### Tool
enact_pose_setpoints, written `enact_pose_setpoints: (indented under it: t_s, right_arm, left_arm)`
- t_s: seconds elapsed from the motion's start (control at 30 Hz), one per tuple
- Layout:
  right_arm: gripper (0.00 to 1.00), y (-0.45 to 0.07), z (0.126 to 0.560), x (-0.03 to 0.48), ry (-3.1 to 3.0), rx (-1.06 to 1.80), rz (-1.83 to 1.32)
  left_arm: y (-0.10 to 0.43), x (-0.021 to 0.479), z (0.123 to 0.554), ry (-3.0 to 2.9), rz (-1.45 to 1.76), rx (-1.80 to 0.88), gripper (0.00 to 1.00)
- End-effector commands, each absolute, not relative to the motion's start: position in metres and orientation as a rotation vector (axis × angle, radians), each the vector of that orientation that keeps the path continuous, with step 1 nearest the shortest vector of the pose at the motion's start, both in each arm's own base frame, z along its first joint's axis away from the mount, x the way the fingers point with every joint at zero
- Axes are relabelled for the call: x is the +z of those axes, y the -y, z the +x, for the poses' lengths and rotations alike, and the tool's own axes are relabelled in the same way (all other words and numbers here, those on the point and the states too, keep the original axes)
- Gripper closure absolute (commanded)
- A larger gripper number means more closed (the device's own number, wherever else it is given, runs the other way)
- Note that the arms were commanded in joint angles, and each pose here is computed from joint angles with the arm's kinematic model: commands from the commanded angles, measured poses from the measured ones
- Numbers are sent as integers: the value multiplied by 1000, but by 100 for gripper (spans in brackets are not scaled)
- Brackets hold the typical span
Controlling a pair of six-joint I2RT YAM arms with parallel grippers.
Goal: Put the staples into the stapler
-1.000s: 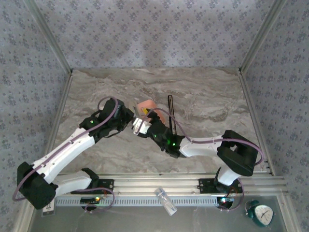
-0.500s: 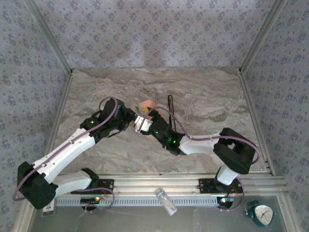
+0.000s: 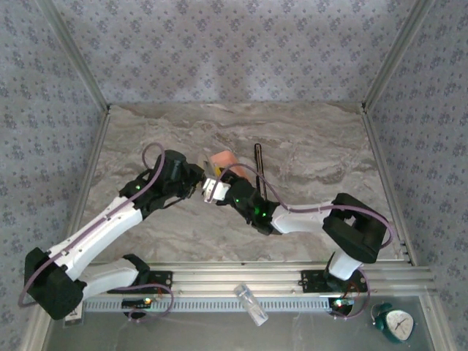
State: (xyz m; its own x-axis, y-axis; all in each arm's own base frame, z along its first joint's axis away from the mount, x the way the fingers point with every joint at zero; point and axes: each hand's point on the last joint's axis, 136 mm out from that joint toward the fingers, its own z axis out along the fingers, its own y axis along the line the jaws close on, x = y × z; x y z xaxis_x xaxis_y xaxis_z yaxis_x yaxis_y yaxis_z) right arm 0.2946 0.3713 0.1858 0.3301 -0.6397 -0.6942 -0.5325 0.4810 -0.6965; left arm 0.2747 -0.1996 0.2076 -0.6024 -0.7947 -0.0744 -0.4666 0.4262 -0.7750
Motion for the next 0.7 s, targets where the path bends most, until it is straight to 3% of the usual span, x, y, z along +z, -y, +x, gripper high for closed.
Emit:
enact_pose_setpoints:
  t_s: [0.0, 0.17, 0.47, 0.67]
  right_arm:
    - [79, -363, 293, 200, -1325, -74, -1116]
    - [88, -360, 291, 193, -1350, -67, -1136]
    - [95, -358, 289, 187, -1389, -31, -1144]
    - [98, -354, 285, 188, -1416, 30, -1161]
  left_arm:
    - [194, 216, 276, -2206, -1059, -1049, 74]
    - [191, 209, 276, -2214, -1070, -1031, 57]
    - [184, 207, 275, -2213, -1071, -997, 29]
    - [162, 210, 277, -2184, -1032, -908, 18]
